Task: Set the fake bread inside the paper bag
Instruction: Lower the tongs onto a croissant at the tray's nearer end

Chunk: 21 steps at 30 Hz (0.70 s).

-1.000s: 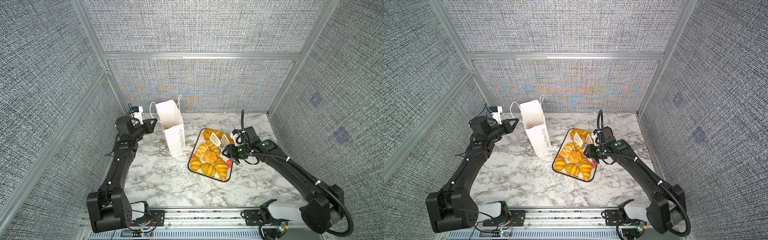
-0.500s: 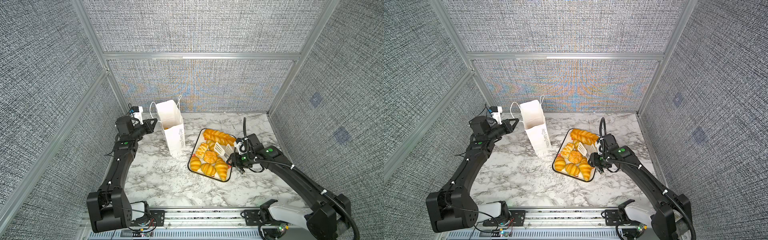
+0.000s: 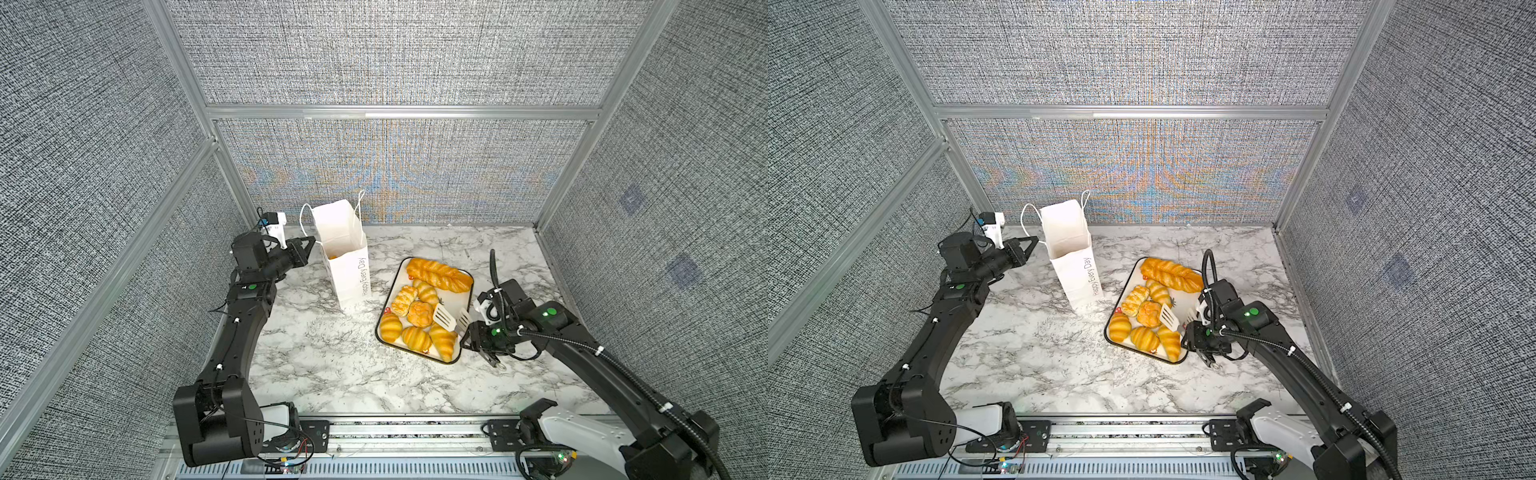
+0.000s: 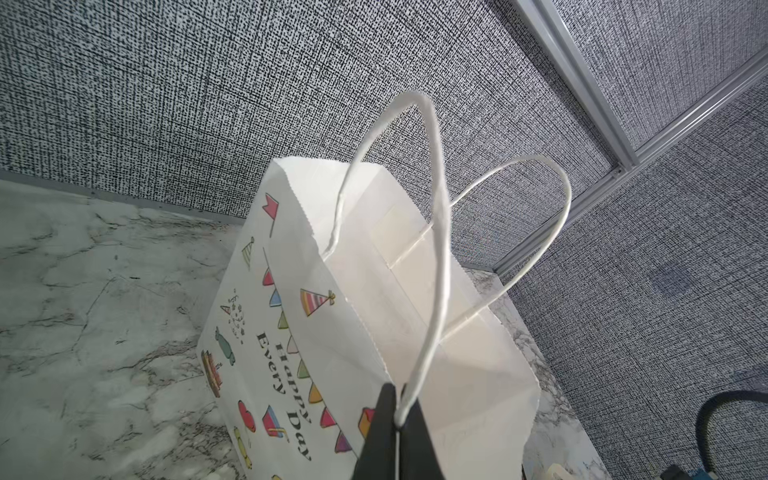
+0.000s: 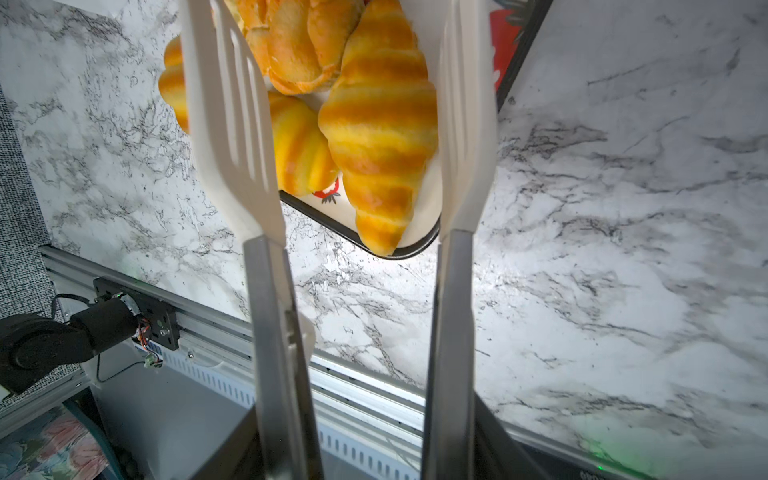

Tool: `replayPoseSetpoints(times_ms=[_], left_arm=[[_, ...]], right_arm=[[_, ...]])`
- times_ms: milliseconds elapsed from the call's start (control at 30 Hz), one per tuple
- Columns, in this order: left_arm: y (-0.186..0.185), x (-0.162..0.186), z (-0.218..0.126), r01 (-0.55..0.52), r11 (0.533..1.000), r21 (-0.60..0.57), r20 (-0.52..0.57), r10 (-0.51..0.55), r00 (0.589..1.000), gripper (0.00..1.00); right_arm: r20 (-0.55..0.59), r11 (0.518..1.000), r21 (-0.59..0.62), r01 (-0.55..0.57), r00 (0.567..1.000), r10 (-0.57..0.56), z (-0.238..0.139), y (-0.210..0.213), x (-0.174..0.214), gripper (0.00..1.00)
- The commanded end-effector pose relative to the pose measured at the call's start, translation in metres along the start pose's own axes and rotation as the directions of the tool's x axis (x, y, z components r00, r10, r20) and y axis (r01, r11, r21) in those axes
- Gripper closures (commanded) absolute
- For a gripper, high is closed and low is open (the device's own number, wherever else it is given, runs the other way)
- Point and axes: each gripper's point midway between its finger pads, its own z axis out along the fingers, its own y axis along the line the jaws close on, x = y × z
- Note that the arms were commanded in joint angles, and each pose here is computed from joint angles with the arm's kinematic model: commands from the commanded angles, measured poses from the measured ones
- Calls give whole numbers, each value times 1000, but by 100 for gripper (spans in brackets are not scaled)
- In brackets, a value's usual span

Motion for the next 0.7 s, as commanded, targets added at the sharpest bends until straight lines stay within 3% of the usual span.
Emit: replayPoseSetpoints(times_ms=[0,667], left_arm=[[-2,-4,0,-18,1000,9,15,18,1000,100],[-5,-4,-1,-19,1000,17,14,19,1000,100]], right_arm=[[-24,1000,4,-20,999,21,-1,-1,8,43],[-74,1000,18,-25,997,26,24,-3,20,41]])
